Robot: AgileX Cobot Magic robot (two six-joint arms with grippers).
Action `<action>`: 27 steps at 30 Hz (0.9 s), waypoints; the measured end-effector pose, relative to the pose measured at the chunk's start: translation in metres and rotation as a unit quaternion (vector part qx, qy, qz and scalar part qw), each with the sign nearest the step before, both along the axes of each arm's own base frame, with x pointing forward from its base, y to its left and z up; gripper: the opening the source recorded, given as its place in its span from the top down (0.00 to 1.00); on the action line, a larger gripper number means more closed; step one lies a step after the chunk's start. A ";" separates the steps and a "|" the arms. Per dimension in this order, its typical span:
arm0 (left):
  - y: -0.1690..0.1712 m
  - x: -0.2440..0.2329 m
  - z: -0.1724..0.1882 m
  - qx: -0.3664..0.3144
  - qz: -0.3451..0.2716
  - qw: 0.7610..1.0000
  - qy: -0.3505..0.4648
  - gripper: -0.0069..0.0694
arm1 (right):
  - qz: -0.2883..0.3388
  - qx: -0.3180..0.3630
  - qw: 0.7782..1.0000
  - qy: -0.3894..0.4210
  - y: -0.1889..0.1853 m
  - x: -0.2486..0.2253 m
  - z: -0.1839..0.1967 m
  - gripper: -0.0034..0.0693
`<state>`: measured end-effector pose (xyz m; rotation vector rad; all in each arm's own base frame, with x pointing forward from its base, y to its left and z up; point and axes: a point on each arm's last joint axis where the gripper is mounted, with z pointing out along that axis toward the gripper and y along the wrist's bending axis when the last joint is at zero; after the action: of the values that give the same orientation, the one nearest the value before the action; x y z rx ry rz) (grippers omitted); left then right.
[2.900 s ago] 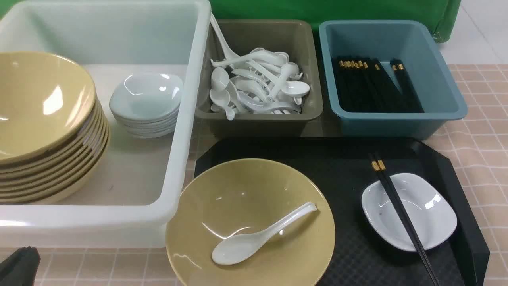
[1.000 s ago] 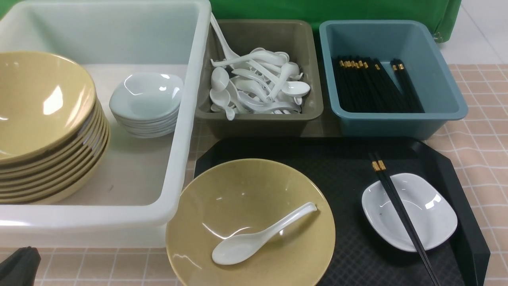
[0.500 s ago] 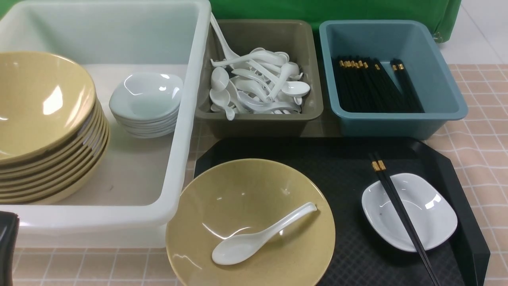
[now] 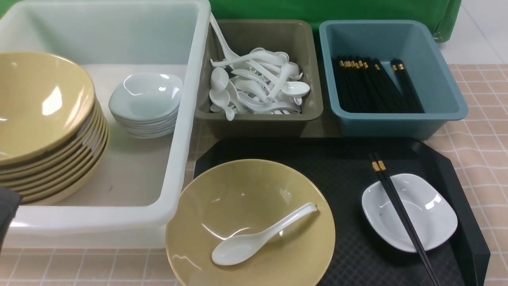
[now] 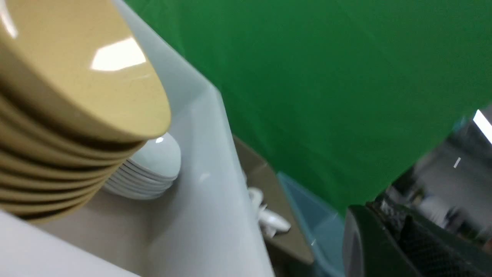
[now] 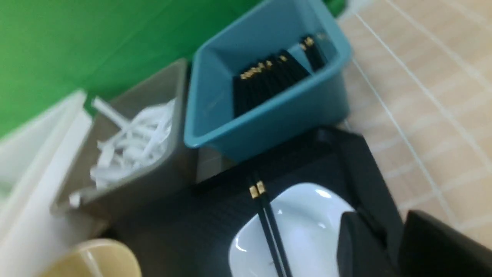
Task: On brown table put chopsticks spoon bowls plates into blue grey white boxes.
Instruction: 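Move the grippers toward the tableware on the black tray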
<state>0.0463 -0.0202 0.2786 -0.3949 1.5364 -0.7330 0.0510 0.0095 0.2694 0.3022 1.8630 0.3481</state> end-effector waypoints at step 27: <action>-0.128 0.149 0.053 0.496 -0.429 0.704 0.273 0.91 | 0.272 -0.268 0.830 0.406 0.077 0.204 -0.028 0.40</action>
<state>0.1957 -0.1485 0.3321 1.1043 2.4491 -0.3330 0.2545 0.0866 0.2409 -0.5822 2.7848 0.0390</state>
